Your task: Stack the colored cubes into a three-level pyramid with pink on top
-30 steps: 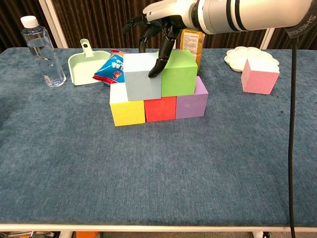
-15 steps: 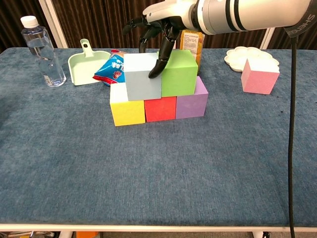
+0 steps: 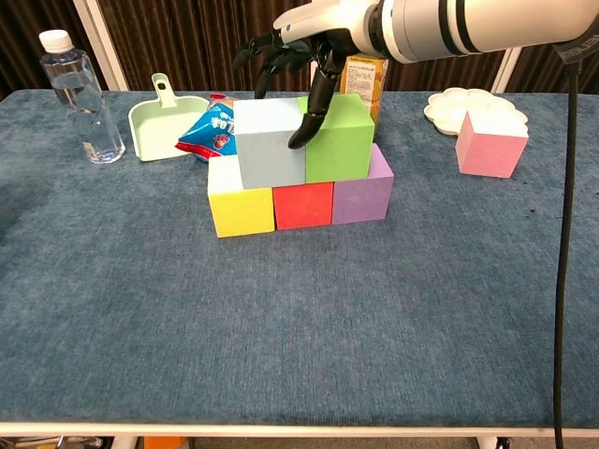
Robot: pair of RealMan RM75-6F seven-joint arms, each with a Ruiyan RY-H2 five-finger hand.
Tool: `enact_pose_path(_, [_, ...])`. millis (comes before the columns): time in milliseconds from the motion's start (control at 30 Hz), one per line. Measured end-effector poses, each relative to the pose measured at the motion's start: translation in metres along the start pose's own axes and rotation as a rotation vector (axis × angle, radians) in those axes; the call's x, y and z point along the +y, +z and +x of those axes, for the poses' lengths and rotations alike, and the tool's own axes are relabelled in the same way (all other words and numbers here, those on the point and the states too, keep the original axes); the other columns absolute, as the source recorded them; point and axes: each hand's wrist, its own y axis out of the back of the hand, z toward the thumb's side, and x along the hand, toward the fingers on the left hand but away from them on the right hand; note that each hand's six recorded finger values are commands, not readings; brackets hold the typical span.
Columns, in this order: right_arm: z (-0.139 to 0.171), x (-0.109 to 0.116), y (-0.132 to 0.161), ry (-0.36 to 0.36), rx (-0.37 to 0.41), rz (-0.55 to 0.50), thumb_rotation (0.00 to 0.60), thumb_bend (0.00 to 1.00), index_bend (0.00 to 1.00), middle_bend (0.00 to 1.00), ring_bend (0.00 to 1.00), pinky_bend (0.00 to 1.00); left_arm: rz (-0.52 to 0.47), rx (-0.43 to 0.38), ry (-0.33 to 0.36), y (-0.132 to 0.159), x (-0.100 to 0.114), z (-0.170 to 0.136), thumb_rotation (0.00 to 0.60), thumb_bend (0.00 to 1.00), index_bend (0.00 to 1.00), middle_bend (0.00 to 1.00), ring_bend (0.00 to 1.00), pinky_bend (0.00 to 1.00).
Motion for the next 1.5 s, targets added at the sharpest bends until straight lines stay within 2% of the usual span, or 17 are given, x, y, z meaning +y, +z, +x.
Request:
enact_pose_path(300, [0.022, 0.014, -0.001, -0.054, 0.017, -0.017, 0.600, 0.03, 0.00, 0.18, 0.00, 0.00, 0.003, -0.024, -0.002, 0.010, -0.001, -0.001, 0.600, 0.06, 0.06, 0.02, 0.00, 0.09])
enact_pose_path(500, [0.051, 0.039, -0.013, -0.161, 0.009, -0.036, 0.600, 0.02, 0.00, 0.17, 0.00, 0.00, 0.012, -0.032, -0.006, 0.014, -0.002, -0.002, 0.600, 0.06, 0.06, 0.02, 0.00, 0.09])
enact_pose_path(633, [0.075, 0.058, -0.033, -0.226, -0.035, -0.015, 0.600, 0.01, 0.00, 0.17, 0.00, 0.00, 0.009, -0.031, -0.003, 0.015, -0.001, -0.002, 0.600, 0.06, 0.06, 0.02, 0.00, 0.09])
enact_pose_path(767, [0.099, 0.071, -0.062, -0.299, -0.124, 0.034, 0.600, 0.00, 0.00, 0.17, 0.00, 0.00, 0.008, -0.030, -0.006, 0.015, -0.001, -0.003, 0.600, 0.06, 0.06, 0.02, 0.00, 0.09])
enact_pose_path(933, [0.119, 0.069, -0.106, -0.346, -0.277, 0.020, 0.600, 0.00, 0.00, 0.16, 0.00, 0.00, 0.007, -0.036, -0.022, 0.018, -0.007, -0.003, 0.600, 0.06, 0.06, 0.02, 0.00, 0.09])
enact_pose_path(1067, [0.126, 0.058, -0.144, -0.329, -0.412, -0.001, 0.600, 0.00, 0.00, 0.13, 0.00, 0.00, 0.009, -0.042, -0.034, 0.020, -0.011, -0.003, 0.600, 0.06, 0.06, 0.02, 0.00, 0.09])
enact_pose_path(1267, [0.122, 0.034, -0.186, -0.271, -0.564, -0.016, 0.600, 0.00, 0.00, 0.10, 0.00, 0.00, 0.010, -0.037, -0.058, 0.018, -0.016, -0.004, 0.600, 0.06, 0.06, 0.02, 0.00, 0.09])
enact_pose_path(1500, [0.109, 0.017, -0.206, -0.226, -0.640, 0.020, 0.600, 0.00, 0.00, 0.09, 0.00, 0.00, 0.011, -0.035, -0.065, 0.017, -0.017, -0.002, 0.600, 0.06, 0.06, 0.02, 0.00, 0.09])
